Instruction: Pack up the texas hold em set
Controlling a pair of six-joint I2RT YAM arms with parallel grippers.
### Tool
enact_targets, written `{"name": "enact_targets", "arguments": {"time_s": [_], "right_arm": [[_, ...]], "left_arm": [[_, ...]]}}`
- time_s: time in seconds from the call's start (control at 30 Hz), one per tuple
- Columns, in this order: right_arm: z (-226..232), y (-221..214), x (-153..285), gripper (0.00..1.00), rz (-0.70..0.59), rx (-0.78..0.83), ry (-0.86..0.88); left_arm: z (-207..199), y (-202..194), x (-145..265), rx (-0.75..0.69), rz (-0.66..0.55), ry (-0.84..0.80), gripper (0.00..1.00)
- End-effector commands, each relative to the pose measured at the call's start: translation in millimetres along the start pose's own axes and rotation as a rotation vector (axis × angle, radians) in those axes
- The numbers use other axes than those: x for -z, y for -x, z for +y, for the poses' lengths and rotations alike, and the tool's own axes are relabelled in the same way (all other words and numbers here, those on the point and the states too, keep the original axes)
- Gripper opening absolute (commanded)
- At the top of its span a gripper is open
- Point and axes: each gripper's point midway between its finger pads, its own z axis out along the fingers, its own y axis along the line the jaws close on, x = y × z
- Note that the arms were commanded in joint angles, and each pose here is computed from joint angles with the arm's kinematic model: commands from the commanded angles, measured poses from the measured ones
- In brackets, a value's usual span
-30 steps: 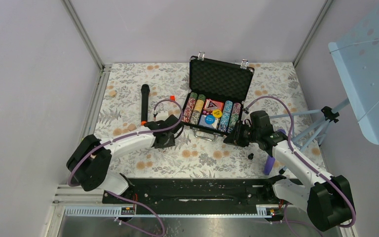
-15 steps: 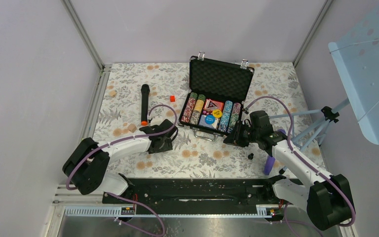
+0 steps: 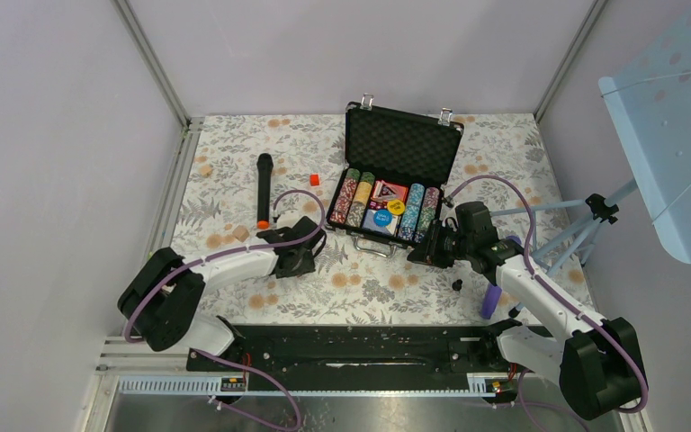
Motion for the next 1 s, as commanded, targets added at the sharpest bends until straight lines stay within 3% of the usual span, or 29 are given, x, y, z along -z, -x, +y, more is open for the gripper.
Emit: {"name": "enact_targets", "arguments": {"time_s": [0.0, 0.43, 0.97], "right_arm": [[5.8, 5.5, 1.2, 0.26, -0.017, 0.005, 0.028], [5.1, 4.8, 1.3, 0.26, -0.017, 0.005, 0.026], [6.6, 5.5, 1.9, 0.26, -0.019, 0.006, 0.030]], "left_arm": [[7.8, -12.8, -9.7, -0.015, 0.034, 0.025, 0.49], [5.2, -10.7, -6.8, -0.007, 0.027, 0.005, 0.38], [-22.2, 19.8, 14.9, -0.014, -0.019, -0.074, 0.37]]}}
